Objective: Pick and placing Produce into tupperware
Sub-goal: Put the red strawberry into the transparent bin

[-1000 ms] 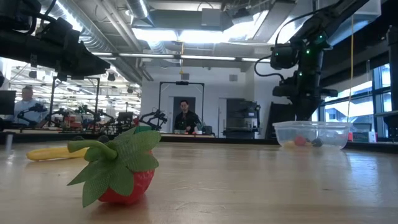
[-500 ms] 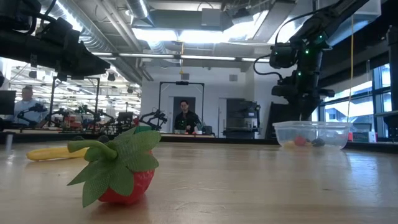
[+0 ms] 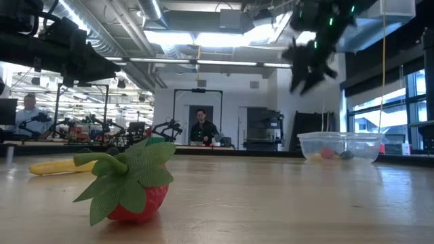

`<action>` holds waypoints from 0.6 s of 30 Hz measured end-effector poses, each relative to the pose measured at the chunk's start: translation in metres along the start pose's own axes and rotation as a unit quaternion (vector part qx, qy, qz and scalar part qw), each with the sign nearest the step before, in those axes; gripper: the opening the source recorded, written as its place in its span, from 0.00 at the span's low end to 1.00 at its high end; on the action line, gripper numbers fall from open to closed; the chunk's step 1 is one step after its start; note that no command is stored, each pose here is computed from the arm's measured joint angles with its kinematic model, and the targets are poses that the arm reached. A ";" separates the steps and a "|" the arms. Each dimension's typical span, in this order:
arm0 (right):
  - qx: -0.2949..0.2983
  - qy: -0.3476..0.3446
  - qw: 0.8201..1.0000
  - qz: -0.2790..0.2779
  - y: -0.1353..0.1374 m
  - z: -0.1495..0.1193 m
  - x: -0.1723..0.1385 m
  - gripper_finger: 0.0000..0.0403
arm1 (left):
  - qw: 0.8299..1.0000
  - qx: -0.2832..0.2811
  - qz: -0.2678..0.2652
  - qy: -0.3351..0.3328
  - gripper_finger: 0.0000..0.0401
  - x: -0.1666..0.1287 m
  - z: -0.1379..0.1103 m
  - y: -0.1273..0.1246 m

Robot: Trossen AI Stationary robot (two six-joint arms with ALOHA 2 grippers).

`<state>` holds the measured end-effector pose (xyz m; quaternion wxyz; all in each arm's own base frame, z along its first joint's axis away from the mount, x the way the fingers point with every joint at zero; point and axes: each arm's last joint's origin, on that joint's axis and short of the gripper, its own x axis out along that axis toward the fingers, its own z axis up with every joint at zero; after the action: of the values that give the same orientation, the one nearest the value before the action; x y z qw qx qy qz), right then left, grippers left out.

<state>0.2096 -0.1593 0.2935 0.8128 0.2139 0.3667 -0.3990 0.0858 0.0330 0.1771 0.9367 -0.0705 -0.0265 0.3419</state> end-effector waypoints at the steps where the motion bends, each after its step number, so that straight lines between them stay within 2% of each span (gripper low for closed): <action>1: -0.019 -0.017 0.999 0.021 0.007 0.004 -0.010 0.50 | 1.000 0.000 0.000 0.000 0.45 0.000 0.000 0.000; 5: -0.060 -0.077 0.992 0.085 0.033 0.006 -0.047 0.50 | 1.000 0.000 0.000 0.000 0.45 0.000 0.000 0.000; 9: -0.094 -0.119 0.978 0.145 0.055 -0.010 -0.068 0.50 | 1.000 0.000 0.000 0.000 0.45 0.000 0.000 0.000; 13: -0.120 -0.139 0.963 0.198 0.072 -0.044 -0.063 0.50 | 1.000 0.000 0.000 0.000 0.45 0.000 0.000 0.000; 18: -0.115 -0.182 0.942 0.256 0.082 -0.098 -0.039 0.50 | 1.000 -0.001 0.000 0.000 0.45 0.000 0.000 0.000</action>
<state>0.2175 -0.0289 0.2654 0.9595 0.1293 0.1887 -0.1644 0.0858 0.0330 0.1771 0.9367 -0.0711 -0.0267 0.3417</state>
